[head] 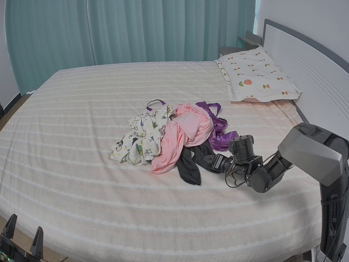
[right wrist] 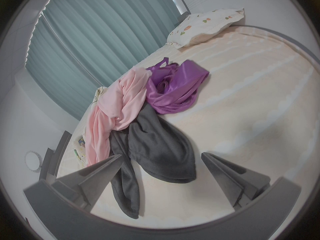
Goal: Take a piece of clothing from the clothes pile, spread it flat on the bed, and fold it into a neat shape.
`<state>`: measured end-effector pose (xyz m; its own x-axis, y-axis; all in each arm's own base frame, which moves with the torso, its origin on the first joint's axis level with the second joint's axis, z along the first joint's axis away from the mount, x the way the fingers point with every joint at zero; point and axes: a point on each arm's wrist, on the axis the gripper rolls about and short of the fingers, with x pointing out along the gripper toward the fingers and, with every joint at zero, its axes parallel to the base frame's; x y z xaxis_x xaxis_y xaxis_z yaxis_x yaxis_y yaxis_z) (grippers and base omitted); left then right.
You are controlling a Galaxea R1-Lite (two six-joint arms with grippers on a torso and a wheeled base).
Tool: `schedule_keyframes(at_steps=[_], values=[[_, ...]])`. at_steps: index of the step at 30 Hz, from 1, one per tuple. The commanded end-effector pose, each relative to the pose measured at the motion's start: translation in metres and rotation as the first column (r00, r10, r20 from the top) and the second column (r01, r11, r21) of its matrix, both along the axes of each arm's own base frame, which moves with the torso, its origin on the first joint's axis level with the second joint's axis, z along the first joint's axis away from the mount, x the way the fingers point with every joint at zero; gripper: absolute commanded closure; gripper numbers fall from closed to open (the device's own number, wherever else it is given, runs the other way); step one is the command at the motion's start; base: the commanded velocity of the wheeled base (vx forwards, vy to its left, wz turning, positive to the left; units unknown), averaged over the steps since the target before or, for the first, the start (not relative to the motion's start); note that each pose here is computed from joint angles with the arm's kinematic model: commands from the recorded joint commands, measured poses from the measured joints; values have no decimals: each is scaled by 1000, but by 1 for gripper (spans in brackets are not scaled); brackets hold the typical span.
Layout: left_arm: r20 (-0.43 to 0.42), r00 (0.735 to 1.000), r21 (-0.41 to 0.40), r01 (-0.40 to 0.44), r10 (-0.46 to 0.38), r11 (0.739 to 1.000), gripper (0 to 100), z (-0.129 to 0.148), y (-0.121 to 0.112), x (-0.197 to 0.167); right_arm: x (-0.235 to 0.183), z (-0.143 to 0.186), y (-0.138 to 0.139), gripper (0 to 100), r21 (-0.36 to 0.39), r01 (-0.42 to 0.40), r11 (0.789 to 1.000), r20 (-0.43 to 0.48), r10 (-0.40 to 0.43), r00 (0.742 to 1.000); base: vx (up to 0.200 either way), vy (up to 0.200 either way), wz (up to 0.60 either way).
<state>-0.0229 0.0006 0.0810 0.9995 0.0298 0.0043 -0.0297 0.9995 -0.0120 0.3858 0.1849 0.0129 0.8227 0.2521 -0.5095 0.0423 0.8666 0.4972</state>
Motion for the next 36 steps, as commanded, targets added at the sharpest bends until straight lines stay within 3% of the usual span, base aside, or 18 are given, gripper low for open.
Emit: schedule_keyframes(at_steps=[1, 7, 8, 12, 16, 19, 23, 25, 28, 36], values=[[-18, 1000, 0, -1, 1, 1000, 0, -5, 0, 1, 6, -17, 18, 0, 0, -25, 1000, -4, 25, 1000, 0, 0, 0], [-18, 1000, 0, -1, 1, 1000, 0, -5, 0, 1, 13, -25, 21, 0, 7, -21, 1000, -2, 21, 1000, 0, 0, 0], [-18, 1000, 0, -1, 1, 1000, 0, -5, 0, 1, 13, -25, 20, 100, 9, -21, 1000, -1, 21, 1000, 0, 0, 0], [-18, 1000, 0, -1, 1, 1000, 0, -5, 0, 1, 15, -21, 17, 100, 62, 18, 998, -9, -17, 1000, 0, 0, 0], [-18, 1000, 0, -1, 1, 1000, 0, -5, 0, 1, 16, -7, 4, 100, 169, 104, 980, -34, -99, 994, 0, 0, 0], [-17, 1000, 0, -1, 1, 1000, 0, -5, 0, 1, 11, -6, -5, 100, 200, 147, 969, -66, -137, 988, 0, 0, 0], [-18, 1000, 0, 1, -1, 1000, 0, -5, 0, 1, -21, 8, -20, 100, 263, 201, 944, -142, -168, 975, 0, 0, 0], [-18, 1000, 0, -1, 1, 1000, 0, -5, 0, 1, -36, 19, -27, 100, 325, 219, 920, -151, -178, 972, 0, 0, 0], [-17, 1000, 1, 1, -1, 1000, 0, -5, 0, 1, -61, 22, -38, 100, 391, 222, 893, -165, -169, 972, 0, 0, 0], [-18, 1000, 9, 1, -1, 1000, 0, -5, 0, 1, -90, 4, -48, 100, 498, 121, 859, -81, -92, 992, 0, 0, 0]])
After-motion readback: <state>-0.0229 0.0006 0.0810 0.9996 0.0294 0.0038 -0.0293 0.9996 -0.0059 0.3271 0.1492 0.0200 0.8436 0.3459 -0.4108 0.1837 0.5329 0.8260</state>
